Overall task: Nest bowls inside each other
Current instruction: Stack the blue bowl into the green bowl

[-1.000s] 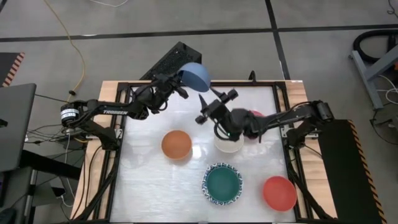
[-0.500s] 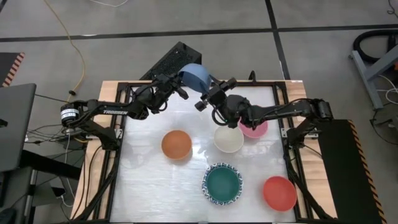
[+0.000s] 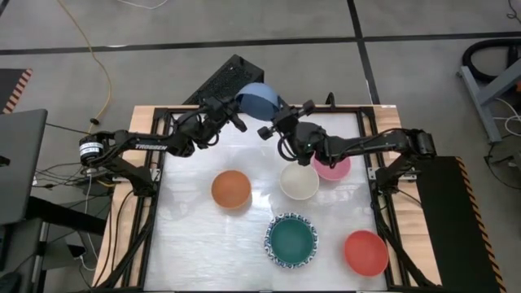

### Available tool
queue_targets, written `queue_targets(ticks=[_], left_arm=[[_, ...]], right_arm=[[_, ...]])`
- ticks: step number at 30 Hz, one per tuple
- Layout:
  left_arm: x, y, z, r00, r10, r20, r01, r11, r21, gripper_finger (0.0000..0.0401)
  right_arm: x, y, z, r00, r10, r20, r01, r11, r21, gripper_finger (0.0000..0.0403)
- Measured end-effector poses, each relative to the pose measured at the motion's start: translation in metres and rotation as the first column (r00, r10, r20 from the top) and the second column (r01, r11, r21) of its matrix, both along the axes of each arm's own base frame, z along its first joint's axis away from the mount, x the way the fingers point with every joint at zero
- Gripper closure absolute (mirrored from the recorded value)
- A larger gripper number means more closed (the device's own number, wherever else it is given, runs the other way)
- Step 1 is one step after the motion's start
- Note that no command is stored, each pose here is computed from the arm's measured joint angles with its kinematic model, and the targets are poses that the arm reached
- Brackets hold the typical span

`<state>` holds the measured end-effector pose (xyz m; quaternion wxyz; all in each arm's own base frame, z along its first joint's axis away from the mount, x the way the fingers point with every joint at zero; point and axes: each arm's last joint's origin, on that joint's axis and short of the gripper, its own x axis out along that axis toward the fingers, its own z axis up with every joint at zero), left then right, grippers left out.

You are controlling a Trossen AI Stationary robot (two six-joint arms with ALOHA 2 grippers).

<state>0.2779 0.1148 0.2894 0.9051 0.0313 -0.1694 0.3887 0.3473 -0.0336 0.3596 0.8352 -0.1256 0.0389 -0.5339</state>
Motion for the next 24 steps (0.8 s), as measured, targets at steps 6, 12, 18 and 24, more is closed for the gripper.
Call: queue_targets(ticks=[6,12,18,24], left_arm=[[0.003,-0.006,-0.001,0.999,-0.031,-0.043,0.032,0.999,0.029,0.0362],[0.006,-0.011,-0.004,0.990,-0.060,-0.125,0.070,0.995,0.073,0.0273],[0.007,-0.011,-0.011,0.963,-0.037,-0.267,0.062,0.994,0.085,0.0184],[0.008,-0.010,-0.016,0.946,-0.026,-0.324,0.052,0.996,0.070,0.0128]], right_arm=[[-0.002,-0.001,-0.002,0.997,-0.071,-0.015,0.071,0.997,0.012,0.0385],[-0.002,-0.011,-0.011,0.995,-0.097,-0.016,0.098,0.993,0.063,0.0396],[-0.003,-0.025,-0.023,0.996,-0.084,-0.035,0.087,0.988,0.124,0.0396],[-0.007,-0.053,-0.030,1.000,-0.027,-0.006,0.027,0.978,0.207,0.0396]])
